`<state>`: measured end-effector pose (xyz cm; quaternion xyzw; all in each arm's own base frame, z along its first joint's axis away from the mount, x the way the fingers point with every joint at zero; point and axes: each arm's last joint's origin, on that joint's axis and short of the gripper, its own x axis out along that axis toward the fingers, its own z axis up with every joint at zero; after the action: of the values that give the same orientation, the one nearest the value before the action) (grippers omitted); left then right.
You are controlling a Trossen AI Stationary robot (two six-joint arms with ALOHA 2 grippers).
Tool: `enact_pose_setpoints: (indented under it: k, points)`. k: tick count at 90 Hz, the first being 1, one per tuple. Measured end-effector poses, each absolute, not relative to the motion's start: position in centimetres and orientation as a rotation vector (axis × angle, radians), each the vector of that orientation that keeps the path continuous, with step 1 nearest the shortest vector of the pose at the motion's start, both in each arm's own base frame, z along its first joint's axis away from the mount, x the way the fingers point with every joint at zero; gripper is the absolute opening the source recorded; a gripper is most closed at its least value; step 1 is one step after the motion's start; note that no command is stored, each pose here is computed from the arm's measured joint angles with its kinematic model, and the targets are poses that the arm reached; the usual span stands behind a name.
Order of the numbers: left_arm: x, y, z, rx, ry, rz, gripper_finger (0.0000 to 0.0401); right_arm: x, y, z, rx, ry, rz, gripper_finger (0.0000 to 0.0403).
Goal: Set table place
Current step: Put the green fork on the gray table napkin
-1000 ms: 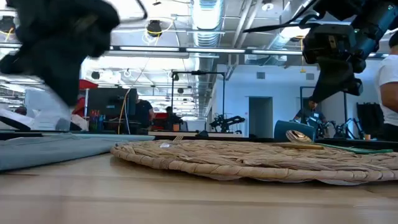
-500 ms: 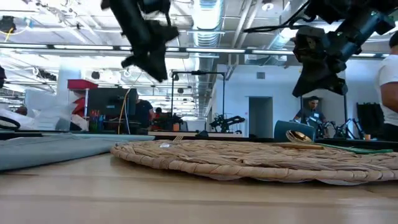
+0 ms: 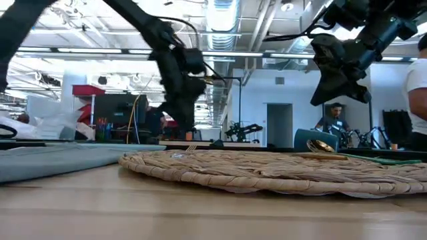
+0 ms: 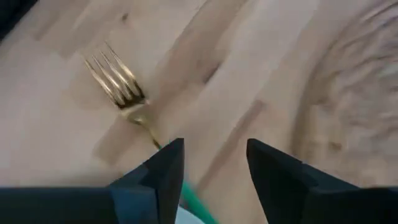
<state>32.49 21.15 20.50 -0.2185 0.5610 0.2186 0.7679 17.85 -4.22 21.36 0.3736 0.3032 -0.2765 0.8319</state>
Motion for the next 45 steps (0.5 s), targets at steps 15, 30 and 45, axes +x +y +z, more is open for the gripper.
enact_pose_setpoints:
  k: [15,30,45]
  points:
    - [33.7,22.0,18.5,-0.444,1.402,0.490,0.0159,17.8,-4.2,21.3,0.793,0.656,-0.588,0.0000]
    - [34.2,22.3,16.9,-0.454,1.428,0.488,0.0159,17.7,-4.2,21.2,0.797,0.671,-0.595,0.0000]
    - [34.4,22.5,16.2,-0.457,1.422,0.498,0.0159,17.7,-4.2,21.2,0.799,0.670,-0.592,0.0000]
